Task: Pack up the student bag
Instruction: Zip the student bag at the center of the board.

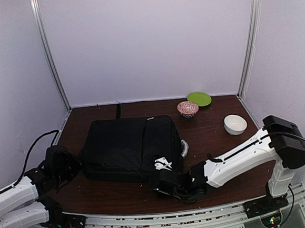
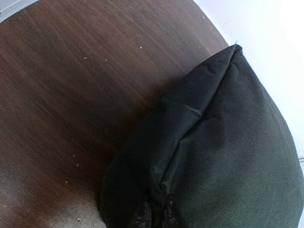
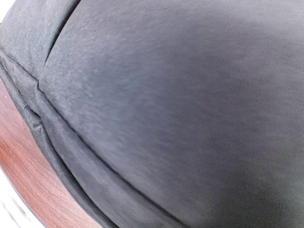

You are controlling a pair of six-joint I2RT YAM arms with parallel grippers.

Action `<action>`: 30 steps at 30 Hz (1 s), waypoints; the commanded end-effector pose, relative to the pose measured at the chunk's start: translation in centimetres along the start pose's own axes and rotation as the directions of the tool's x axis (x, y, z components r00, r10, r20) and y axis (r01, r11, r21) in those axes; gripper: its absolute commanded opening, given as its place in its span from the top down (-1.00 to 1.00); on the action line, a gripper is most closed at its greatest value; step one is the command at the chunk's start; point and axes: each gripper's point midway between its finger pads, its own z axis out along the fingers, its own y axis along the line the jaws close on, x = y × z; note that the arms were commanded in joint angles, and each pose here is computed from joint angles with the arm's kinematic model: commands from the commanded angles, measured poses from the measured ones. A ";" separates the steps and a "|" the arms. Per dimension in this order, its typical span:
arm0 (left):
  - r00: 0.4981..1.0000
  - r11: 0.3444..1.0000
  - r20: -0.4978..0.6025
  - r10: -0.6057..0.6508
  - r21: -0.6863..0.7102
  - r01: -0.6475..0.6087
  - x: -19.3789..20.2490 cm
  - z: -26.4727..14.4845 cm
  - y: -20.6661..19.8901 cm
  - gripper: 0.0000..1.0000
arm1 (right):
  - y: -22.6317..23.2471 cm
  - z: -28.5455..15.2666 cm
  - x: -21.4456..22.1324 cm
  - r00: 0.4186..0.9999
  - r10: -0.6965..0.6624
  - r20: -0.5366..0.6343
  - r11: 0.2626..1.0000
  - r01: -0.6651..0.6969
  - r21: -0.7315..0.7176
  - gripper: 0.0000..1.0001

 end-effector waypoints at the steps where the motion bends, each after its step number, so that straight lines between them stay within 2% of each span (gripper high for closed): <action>1: 0.999 0.999 -0.015 0.042 0.002 -0.042 0.0 -0.3 -0.7 1.00 | -2.1 -1.2 -1.4 0.998 0.011 0.060 0.999 -0.014 0.053 1.00; 11: 0.998 0.998 -0.011 0.068 -0.008 -0.068 -0.4 0.1 -1.0 1.00 | -8.0 -2.2 -1.5 0.993 0.074 0.088 0.986 -0.086 0.144 1.00; 19: 0.995 0.996 -0.053 0.084 -0.004 -0.084 -0.1 1.9 -1.2 1.00 | -12.3 -2.3 -1.7 0.989 0.101 0.106 0.967 -0.123 0.225 1.00; 26: 0.993 0.995 -0.068 0.097 0.031 -0.095 -2.0 4.2 -3.0 1.00 | -12.0 -3.2 -2.2 0.987 0.099 0.130 0.976 -0.122 0.182 1.00; 30: 0.982 0.988 -0.110 0.154 0.020 -0.153 -2.9 6.5 -4.8 1.00 | -10.4 -3.5 -2.3 0.990 0.069 0.122 0.985 -0.087 0.147 1.00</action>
